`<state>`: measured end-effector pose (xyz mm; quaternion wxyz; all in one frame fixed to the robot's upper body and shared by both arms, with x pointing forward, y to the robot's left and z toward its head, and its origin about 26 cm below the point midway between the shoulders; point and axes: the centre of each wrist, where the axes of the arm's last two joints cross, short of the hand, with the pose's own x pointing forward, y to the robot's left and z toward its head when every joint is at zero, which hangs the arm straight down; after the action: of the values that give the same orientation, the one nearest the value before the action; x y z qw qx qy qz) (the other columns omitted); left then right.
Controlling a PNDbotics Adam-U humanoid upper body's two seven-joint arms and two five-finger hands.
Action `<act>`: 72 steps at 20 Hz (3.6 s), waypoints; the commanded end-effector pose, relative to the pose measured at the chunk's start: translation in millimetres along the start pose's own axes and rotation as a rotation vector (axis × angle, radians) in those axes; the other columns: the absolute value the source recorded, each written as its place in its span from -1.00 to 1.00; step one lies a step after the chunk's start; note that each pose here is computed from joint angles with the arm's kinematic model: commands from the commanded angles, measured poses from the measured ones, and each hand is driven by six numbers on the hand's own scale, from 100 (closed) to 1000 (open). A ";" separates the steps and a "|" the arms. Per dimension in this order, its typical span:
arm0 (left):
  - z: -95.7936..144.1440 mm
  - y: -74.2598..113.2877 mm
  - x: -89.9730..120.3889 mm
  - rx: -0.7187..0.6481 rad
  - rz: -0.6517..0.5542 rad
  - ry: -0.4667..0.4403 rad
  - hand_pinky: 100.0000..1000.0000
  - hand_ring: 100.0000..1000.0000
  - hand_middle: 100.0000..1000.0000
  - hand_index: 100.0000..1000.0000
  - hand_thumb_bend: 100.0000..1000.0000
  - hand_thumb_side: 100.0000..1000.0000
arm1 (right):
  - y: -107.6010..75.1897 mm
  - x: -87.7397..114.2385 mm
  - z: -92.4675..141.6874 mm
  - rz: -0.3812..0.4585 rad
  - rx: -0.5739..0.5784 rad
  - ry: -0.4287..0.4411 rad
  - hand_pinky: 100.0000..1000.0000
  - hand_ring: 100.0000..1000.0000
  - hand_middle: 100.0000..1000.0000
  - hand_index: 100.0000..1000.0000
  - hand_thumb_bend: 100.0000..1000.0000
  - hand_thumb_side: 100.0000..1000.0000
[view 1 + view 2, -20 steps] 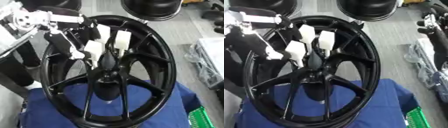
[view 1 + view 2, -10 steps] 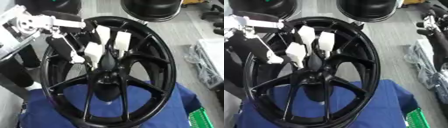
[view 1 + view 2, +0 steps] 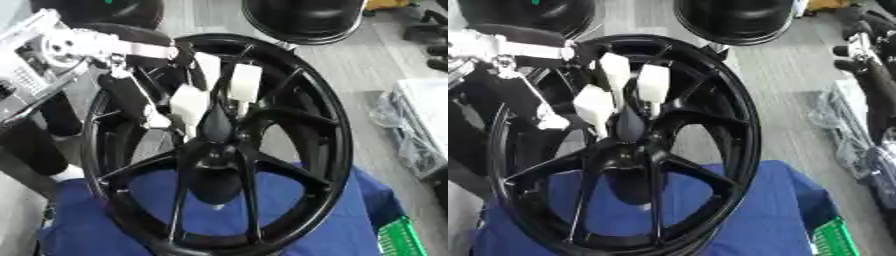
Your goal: Pull the pin out of the wheel hub.
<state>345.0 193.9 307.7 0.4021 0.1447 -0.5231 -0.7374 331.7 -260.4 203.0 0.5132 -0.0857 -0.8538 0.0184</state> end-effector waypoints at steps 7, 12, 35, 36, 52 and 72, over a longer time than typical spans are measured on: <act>-2.5 6.9 -6.7 0.048 -0.011 0.026 0.57 0.38 0.46 0.55 -0.51 -1.00 | -2.5 3.6 -2.2 0.015 0.007 -0.017 0.46 0.42 0.45 0.69 -1.00 0.05; -4.1 6.7 -7.9 0.038 -0.009 0.020 0.54 0.32 0.40 0.50 -0.55 -1.00 | -2.5 3.0 -2.1 0.015 0.006 -0.015 0.46 0.42 0.45 0.69 -1.00 0.06; -0.5 8.3 7.3 0.106 -0.168 -0.014 0.02 -0.32 -0.30 -0.20 -0.47 -1.00 | -3.6 0.3 -0.9 0.012 0.002 -0.007 0.46 0.43 0.45 0.70 -1.00 0.08; 0.3 8.7 8.0 0.114 -0.169 -0.015 0.01 -0.32 -0.31 -0.20 -0.46 -1.00 | -3.7 0.1 -0.9 0.012 0.001 -0.007 0.46 0.43 0.45 0.69 -1.00 0.08; 19.7 18.3 16.3 0.254 -0.190 -0.015 -0.03 -0.39 -0.36 -0.24 -0.29 -1.00 | -3.8 -0.4 -0.8 0.013 0.007 -0.005 0.46 0.43 0.45 0.70 -1.00 0.08; 140.9 15.0 -20.9 0.782 -0.113 0.091 -0.01 -0.41 -0.37 -0.24 -0.33 -1.00 | -11.4 2.0 -1.8 0.025 -0.020 -0.020 0.46 0.43 0.45 0.70 -1.00 0.08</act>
<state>286.7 292.4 353.9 0.3257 0.3121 -0.7332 -0.5089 332.5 -265.1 197.5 0.5176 -0.0889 -0.8509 0.0152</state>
